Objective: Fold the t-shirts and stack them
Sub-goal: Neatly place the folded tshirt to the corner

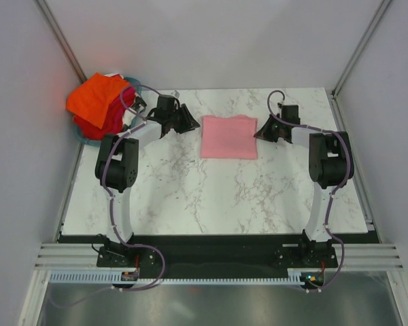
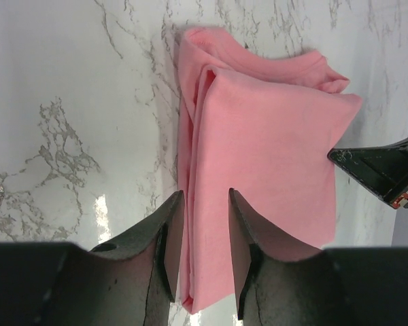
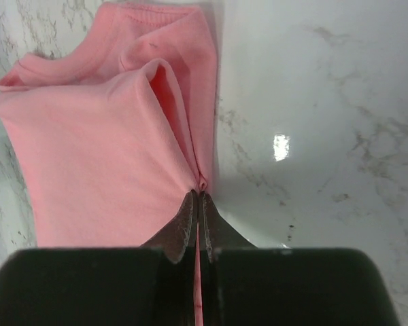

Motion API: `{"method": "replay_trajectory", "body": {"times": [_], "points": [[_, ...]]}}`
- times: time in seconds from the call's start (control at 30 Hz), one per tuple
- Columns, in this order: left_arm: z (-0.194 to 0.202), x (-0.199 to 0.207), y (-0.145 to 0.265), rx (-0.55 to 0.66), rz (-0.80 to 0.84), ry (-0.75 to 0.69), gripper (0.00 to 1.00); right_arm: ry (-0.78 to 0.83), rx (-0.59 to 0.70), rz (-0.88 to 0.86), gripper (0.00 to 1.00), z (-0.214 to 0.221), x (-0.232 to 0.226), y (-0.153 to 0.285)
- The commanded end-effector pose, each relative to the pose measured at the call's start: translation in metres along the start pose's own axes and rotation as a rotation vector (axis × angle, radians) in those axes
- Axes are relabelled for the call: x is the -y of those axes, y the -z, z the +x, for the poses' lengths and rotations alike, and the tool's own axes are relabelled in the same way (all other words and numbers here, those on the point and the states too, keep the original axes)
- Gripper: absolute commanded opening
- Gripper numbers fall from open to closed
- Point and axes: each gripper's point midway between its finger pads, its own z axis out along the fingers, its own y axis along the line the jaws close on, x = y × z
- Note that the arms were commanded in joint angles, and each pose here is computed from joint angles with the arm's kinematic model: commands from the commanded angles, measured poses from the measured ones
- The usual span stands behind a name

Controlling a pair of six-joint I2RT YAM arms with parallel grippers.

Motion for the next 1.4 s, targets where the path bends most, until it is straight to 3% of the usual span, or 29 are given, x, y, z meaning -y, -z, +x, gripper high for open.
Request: {"method": "replay_trajectory", "body": {"times": [0.0, 0.2, 0.33, 0.43, 0.47, 0.5, 0.6, 0.8, 0.93, 1.1, 1.37], "points": [[-0.024, 0.025, 0.022, 0.064, 0.053, -0.059, 0.4, -0.029, 0.05, 0.015, 0.0, -0.023, 0.009, 0.016], [-0.028, 0.033, 0.025, 0.065, 0.073, -0.057, 0.39, -0.115, 0.106, 0.101, 0.0, -0.061, 0.078, 0.054], [-0.029, 0.038, 0.026, 0.059, 0.088, -0.052, 0.39, -0.255, 0.154, 0.146, 0.0, -0.085, 0.149, 0.094], [-0.033, 0.043, 0.027, 0.059, 0.095, -0.052, 0.39, -0.319, 0.223, 0.217, 0.17, -0.1, 0.18, 0.119], [-0.034, 0.044, 0.029, 0.061, 0.097, -0.057, 0.39, -0.31, 0.256, 0.242, 0.28, -0.109, 0.181, 0.129], [-0.034, 0.045, 0.03, 0.061, 0.095, -0.059, 0.39, -0.315, 0.282, 0.377, 0.37, -0.111, 0.2, 0.143], [-0.037, 0.044, 0.038, 0.076, 0.079, -0.073, 0.39, -0.276, 0.395, 0.574, 0.54, -0.137, 0.202, 0.192], [-0.042, 0.054, 0.066, 0.12, 0.079, -0.095, 0.4, -0.162, 0.606, 0.674, 0.64, -0.158, 0.145, 0.268], [-0.046, 0.067, 0.094, 0.177, 0.108, -0.109, 0.41, -0.108, 0.648, 0.542, 0.98, -0.152, 0.086, 0.271], [-0.026, 0.07, 0.124, 0.238, 0.165, -0.098, 0.45, 0.04, 0.623, 0.39, 0.98, -0.122, 0.011, 0.25], [0.02, 0.062, 0.196, 0.363, 0.203, -0.141, 0.64, 0.259, 0.517, 0.211, 0.98, -0.041, -0.083, 0.217]]}}
